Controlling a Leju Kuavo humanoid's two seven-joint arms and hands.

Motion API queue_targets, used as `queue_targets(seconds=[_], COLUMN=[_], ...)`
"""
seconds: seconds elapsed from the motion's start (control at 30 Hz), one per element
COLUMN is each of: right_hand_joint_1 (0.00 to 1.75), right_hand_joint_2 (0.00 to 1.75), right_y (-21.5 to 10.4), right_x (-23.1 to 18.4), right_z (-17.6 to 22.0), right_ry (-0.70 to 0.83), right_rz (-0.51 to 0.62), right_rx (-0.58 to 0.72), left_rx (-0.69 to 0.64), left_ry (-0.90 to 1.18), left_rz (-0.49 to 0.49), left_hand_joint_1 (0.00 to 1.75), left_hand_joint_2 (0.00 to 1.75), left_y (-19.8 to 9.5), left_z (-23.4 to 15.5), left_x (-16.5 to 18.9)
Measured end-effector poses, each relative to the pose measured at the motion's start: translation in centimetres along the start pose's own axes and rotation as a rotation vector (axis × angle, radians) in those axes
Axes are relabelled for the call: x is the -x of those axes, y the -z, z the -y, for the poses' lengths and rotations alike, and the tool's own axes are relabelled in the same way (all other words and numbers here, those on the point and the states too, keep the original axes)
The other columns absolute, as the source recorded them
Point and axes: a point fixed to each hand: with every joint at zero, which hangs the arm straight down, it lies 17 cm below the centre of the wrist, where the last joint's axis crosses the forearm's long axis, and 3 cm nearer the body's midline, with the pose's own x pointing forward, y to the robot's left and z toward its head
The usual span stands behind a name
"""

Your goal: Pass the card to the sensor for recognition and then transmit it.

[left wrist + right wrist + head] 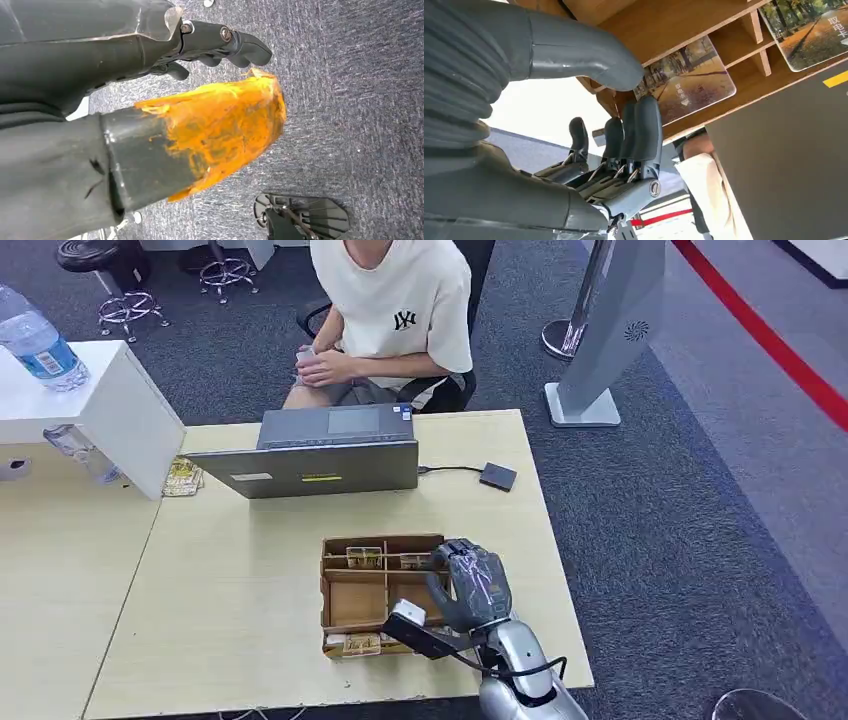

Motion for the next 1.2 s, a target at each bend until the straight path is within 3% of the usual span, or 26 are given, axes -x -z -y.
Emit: queue_targets(seconds=[0.33,0.37,0.4,0.57,0.97,1.2], right_hand_joint_1=[0.91,0.99,0.96,1.12,1.05,1.05], right_hand_joint_2=[1.75,1.75,1.75,1.75,1.75,1.75], right_y=[0.0,0.0,0.0,0.1,1.0,1.3], right_x=[0.2,0.2,0.2,0.3,0.2,0.3], right_z=[-0.2,-0.2,-0.2,-0.1,0.5,1.0], right_ry=[0.017,0.018,0.02,0.049,0.296,0.345], right_rz=[-0.01,-0.011,-0.012,-0.018,-0.054,-0.06], right_rx=[-0.007,-0.007,-0.007,-0.005,-0.016,-0.009], left_rx=[0.0,0.0,0.0,0.0,-0.003,-0.005], left_ry=[0.004,0.004,0.004,0.009,0.001,-0.006], left_rz=[0.001,0.001,0.001,0.004,0.008,0.007], left_hand_joint_1=[0.0,0.0,0.0,0.0,0.0,0.0], left_hand_joint_2=[0.0,0.0,0.0,0.0,0.0,0.0], left_y=[0.0,0.0,0.0,0.0,0.0,0.0], left_z=[0.0,0.0,0.0,0.0,-0.1,-0.2], left_x=[0.0,0.0,0.0,0.0,0.0,0.0])
